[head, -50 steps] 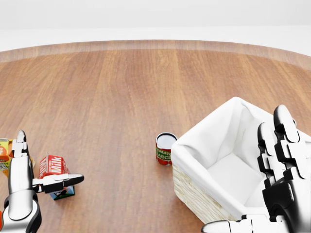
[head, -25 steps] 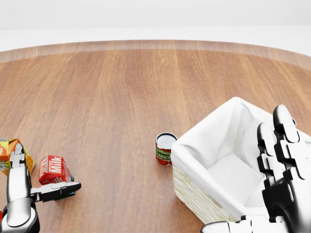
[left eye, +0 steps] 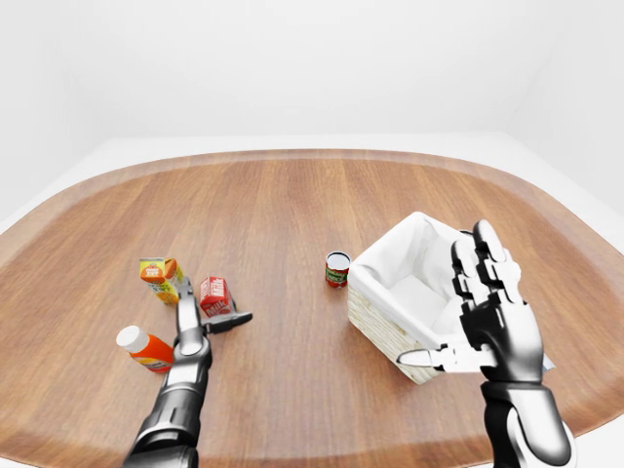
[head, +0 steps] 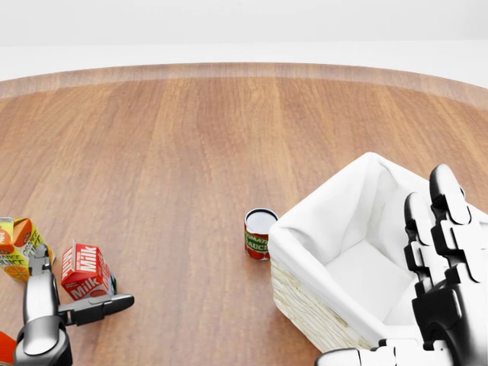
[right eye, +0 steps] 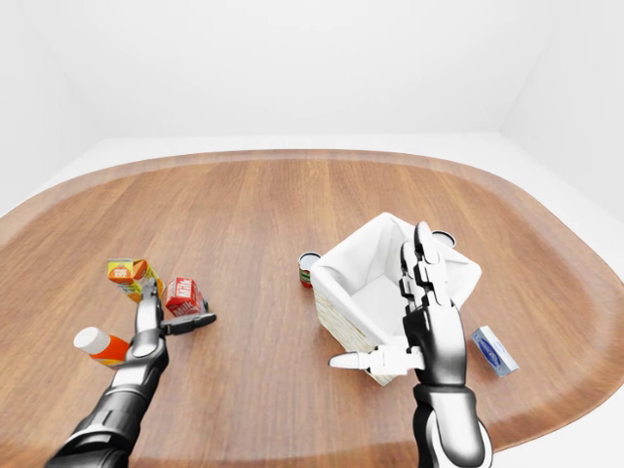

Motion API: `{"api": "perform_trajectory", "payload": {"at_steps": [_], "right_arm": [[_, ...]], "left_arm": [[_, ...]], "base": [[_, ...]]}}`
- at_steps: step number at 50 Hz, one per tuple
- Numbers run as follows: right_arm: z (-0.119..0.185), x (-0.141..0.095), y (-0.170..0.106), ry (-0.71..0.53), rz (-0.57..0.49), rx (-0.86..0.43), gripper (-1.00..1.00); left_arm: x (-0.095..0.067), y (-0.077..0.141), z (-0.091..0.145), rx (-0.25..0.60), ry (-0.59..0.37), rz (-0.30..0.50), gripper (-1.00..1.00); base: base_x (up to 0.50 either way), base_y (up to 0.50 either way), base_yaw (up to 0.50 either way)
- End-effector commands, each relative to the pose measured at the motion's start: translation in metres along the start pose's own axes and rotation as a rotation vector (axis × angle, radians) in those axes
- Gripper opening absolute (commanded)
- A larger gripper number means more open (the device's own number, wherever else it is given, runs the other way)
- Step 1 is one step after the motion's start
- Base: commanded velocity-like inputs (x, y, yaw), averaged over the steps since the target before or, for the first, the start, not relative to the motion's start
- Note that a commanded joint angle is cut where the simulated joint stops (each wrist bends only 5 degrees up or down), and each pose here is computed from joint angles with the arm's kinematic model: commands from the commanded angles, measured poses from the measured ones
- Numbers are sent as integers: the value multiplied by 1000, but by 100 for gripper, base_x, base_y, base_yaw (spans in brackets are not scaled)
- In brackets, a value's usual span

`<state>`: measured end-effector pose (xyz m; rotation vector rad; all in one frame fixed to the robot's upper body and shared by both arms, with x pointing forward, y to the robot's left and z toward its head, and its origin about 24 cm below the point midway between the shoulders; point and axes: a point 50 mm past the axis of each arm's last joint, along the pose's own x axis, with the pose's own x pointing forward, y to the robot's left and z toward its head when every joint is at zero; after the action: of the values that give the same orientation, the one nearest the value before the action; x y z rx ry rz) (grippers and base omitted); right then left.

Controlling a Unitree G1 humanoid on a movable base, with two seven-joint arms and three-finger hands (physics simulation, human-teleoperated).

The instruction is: Pick the milk and place it in the basket.

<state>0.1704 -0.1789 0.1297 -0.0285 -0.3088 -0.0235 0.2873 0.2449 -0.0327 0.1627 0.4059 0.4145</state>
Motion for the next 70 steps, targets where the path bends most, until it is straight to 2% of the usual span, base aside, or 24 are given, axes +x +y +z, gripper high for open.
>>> {"api": "perform_trajectory", "payload": {"at_steps": [1,38,39,40,41,44,62,70], "right_arm": [[3,-1,0,-7,1,-1,100],[5,-4,-2,-8,-3,-2,100],[5,-4,-2,-9,-3,-3,100],[5,-4,-2,-9,-4,-3,100],[6,-4,-2,-10,-4,-4,100],[8,-4,-3,-21,-6,-6,100],[12,-5,-1,-38,-4,-7,100],[11,-5,0,-28,-3,-8,100]], "left_arm": [[1,-1,-5,4,36,10,100],[10,-10,2,5,88,17,100],[11,-10,2,3,93,11,84],[11,-11,2,-6,99,1,-58],[11,-11,1,-10,104,-1,-100],[11,-13,1,-22,107,-21,-100],[12,-10,1,-12,106,-7,-100],[14,-9,15,4,46,-17,-100]], "base": [[0,0,0],[0,0,0],[0,0,0],[0,0,0],[0,0,0],[0,0,0],[0,0,0],[0,0,0]]}}
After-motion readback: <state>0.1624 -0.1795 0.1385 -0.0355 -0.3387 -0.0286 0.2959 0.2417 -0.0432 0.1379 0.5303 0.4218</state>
